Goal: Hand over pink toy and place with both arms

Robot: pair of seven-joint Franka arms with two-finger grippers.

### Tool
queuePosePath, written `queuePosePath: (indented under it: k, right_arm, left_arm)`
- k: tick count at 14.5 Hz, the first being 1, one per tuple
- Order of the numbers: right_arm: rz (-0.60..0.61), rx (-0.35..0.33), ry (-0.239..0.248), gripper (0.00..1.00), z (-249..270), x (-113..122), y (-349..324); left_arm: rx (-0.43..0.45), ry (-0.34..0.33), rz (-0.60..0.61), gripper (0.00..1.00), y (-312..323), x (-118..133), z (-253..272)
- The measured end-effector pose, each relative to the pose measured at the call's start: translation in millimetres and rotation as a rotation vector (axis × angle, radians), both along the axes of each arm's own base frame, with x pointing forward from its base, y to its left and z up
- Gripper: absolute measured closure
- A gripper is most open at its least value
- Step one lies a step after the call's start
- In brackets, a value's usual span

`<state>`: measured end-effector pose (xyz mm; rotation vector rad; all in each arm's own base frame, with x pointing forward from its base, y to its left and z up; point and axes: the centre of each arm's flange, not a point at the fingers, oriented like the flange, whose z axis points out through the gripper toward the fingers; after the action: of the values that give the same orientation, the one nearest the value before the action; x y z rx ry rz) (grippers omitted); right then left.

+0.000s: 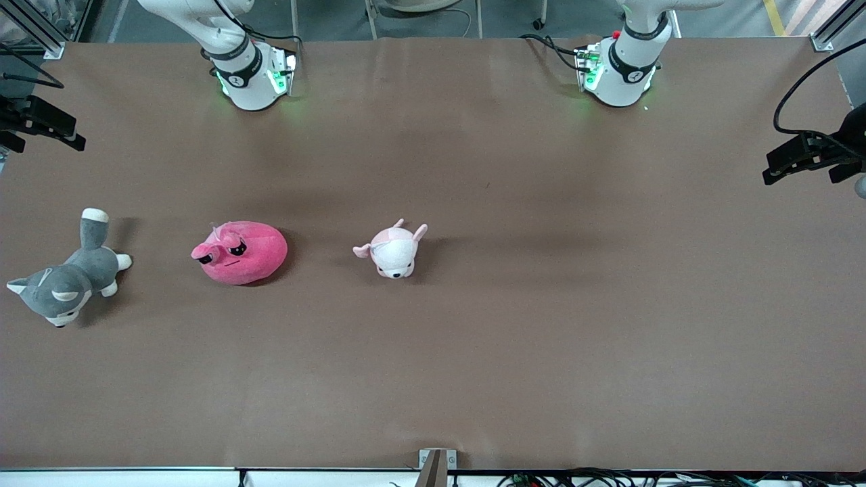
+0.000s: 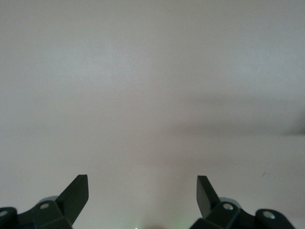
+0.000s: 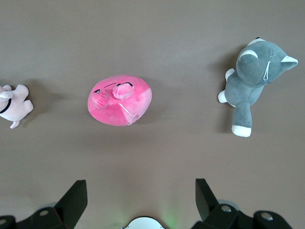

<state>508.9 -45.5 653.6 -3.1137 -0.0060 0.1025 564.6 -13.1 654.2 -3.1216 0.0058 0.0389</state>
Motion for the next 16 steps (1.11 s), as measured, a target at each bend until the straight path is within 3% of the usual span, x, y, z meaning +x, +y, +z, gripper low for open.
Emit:
queuePosePath:
  k: [7,16]
  right_arm:
    - [-0.010,0.000,0.002,0.00,-1.1,0.0,-0.1]
    - [-0.010,-0.001,0.000,0.00,-0.9,0.4,0.2]
  left_arm:
    - [-0.001,-0.006,0.000,0.00,1.1,-24.4,10.9]
    - [-0.001,-0.002,-0.006,0.00,-2.0,-26.4,9.7]
